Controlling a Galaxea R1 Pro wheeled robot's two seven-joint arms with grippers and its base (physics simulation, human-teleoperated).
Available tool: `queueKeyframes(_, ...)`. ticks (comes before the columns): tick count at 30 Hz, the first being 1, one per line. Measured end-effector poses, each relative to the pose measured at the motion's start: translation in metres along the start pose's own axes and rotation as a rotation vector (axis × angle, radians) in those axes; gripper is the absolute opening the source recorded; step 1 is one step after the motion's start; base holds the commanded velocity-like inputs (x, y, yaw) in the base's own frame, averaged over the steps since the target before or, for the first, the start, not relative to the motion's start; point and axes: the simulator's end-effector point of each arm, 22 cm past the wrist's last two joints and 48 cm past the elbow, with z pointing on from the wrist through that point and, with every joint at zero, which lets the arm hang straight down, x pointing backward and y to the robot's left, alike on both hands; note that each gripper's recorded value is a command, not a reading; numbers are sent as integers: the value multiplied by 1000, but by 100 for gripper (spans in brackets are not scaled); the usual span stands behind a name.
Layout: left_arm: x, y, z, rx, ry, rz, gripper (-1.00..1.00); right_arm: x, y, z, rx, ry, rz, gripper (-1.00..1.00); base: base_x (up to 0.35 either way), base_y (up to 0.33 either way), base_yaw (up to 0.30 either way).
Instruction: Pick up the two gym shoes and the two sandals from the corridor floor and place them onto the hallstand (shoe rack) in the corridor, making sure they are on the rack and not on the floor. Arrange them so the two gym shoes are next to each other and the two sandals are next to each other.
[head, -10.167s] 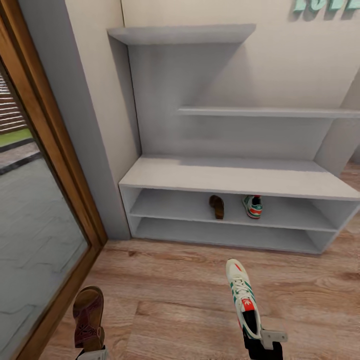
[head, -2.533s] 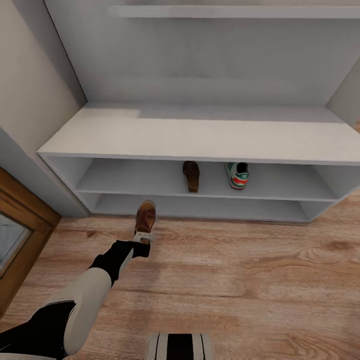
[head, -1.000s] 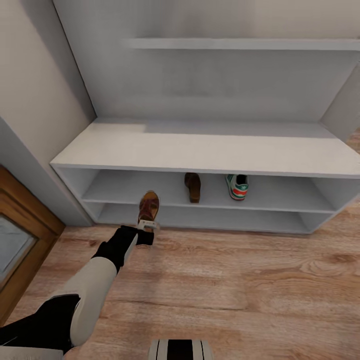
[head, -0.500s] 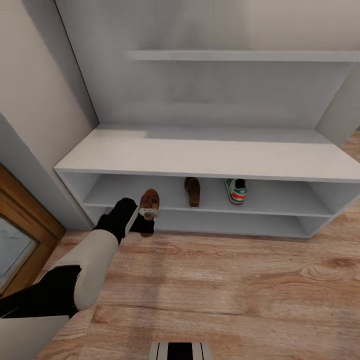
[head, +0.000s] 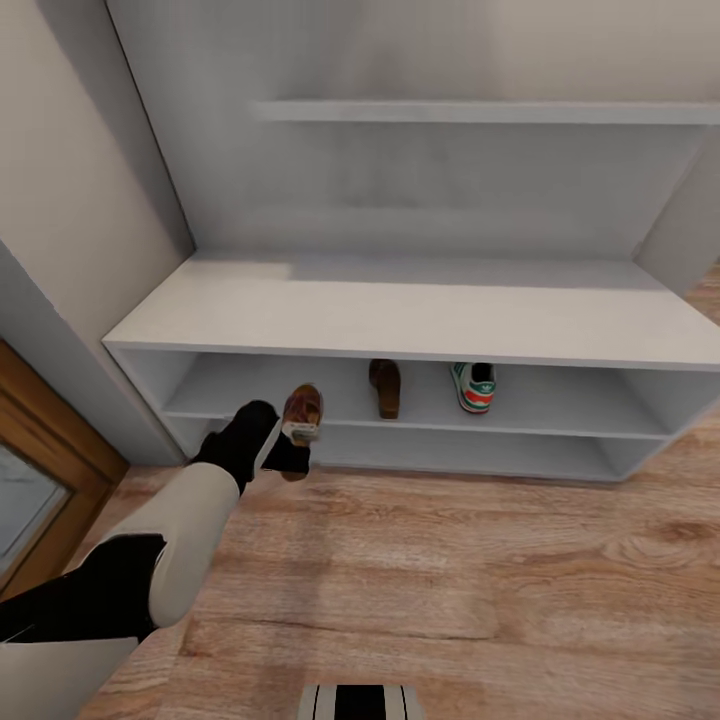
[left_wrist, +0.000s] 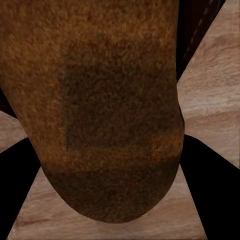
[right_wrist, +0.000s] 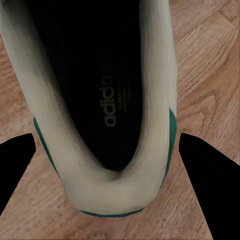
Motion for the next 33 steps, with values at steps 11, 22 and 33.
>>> queueKeyframes(11, 2, -1, 2, -28, 8, 49, -100, 0, 0, 0, 1, 0, 0, -100, 170, -97, 0)
queueKeyframes(22, 2, 0, 2, -29, 9, 48, -100, 0, 0, 0, 1, 1, 0, -100, 55, -34, 0)
queueKeyframes(33, 2, 0, 2, -28, 8, 48, -100, 0, 0, 0, 1, 0, 0, -100, 130, -84, 0)
